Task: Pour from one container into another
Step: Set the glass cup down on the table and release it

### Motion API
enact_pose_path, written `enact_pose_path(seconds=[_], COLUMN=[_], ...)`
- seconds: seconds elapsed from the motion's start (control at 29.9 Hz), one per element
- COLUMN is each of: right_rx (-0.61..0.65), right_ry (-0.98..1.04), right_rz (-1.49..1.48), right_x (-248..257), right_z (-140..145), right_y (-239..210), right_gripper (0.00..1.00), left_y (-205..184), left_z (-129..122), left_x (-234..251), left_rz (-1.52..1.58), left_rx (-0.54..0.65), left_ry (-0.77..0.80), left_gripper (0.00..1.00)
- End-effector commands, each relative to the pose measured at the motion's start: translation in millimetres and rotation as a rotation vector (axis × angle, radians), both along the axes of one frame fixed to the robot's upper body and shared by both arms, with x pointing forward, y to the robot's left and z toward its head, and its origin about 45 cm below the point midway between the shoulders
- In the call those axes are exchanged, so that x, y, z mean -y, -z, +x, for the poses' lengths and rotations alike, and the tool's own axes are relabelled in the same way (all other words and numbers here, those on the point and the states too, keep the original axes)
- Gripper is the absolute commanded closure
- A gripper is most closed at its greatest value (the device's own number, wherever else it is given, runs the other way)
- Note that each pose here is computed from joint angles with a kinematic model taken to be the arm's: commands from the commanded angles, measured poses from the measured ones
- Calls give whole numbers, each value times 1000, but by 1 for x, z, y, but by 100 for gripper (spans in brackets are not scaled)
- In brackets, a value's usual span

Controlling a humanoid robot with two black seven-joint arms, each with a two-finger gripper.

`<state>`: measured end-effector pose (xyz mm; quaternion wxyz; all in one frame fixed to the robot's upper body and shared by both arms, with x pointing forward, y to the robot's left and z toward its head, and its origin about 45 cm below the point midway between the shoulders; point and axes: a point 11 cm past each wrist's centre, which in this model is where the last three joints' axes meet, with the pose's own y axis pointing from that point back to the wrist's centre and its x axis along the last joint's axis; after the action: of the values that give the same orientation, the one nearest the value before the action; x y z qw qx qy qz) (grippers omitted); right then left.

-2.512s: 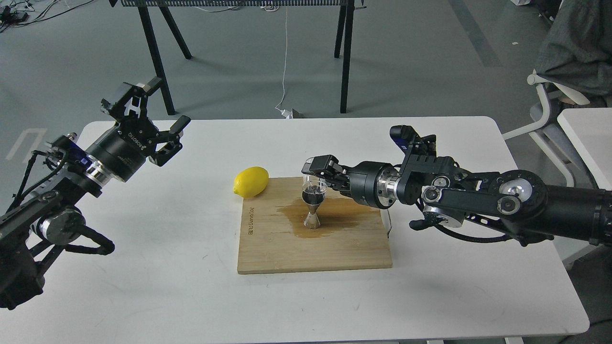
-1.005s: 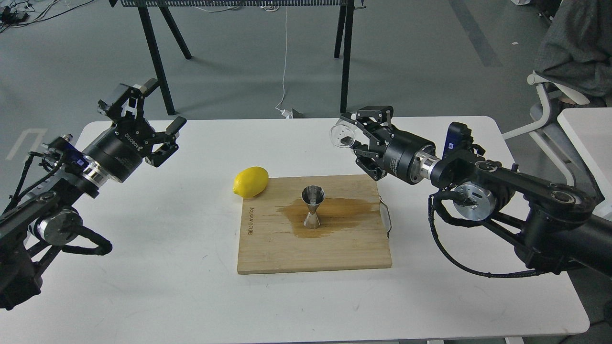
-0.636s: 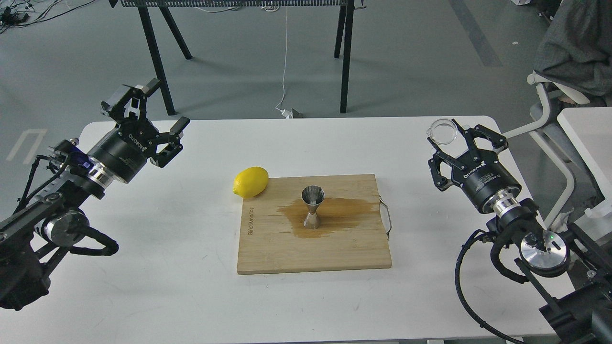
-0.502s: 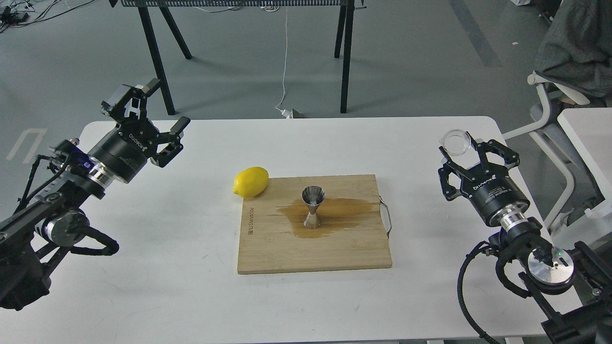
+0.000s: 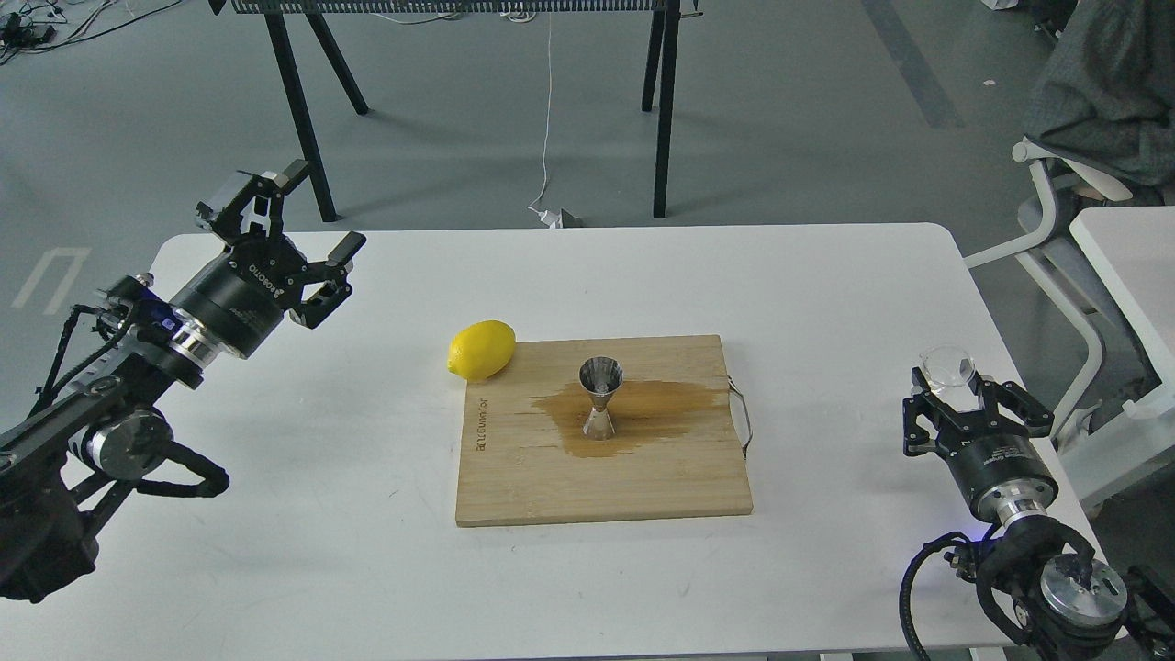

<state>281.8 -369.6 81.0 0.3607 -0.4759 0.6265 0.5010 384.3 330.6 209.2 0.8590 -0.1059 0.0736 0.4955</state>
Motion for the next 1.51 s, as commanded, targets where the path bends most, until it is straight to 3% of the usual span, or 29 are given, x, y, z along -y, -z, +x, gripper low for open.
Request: enact_pose_path(seconds=[0.0,0.44,0.74,1.17,1.24,1.34,1.47], right_rx=[-42,-128,-145,-167,-163,-153,-151], right_ry=[19,12,15,16,14,10,-6], right_rz=[16,30,33,27,28,31,34], right_x=[-3,-20,-22,-19,-19,-21,-26], right_z=[-1,14,10,10,11,12,10], right_y=[15,36,42,48,47,45,45], right_gripper=[61,61,54,28,22,6,4], left_y=[1,7,7,6,7,7,7], left_z=[0,-2,-2,-2,-2,-2,-2], left_x=[-1,-5,-5,-5,-4,-5,-5], left_rz=[2,6,5,4,4,6,6], left_rx=[-2,-16,-16,-15,-16,-16,-16], left_ry=[-4,-14,-15,-16,-14,-14,-14], left_gripper=[2,2,2,2,2,2,2])
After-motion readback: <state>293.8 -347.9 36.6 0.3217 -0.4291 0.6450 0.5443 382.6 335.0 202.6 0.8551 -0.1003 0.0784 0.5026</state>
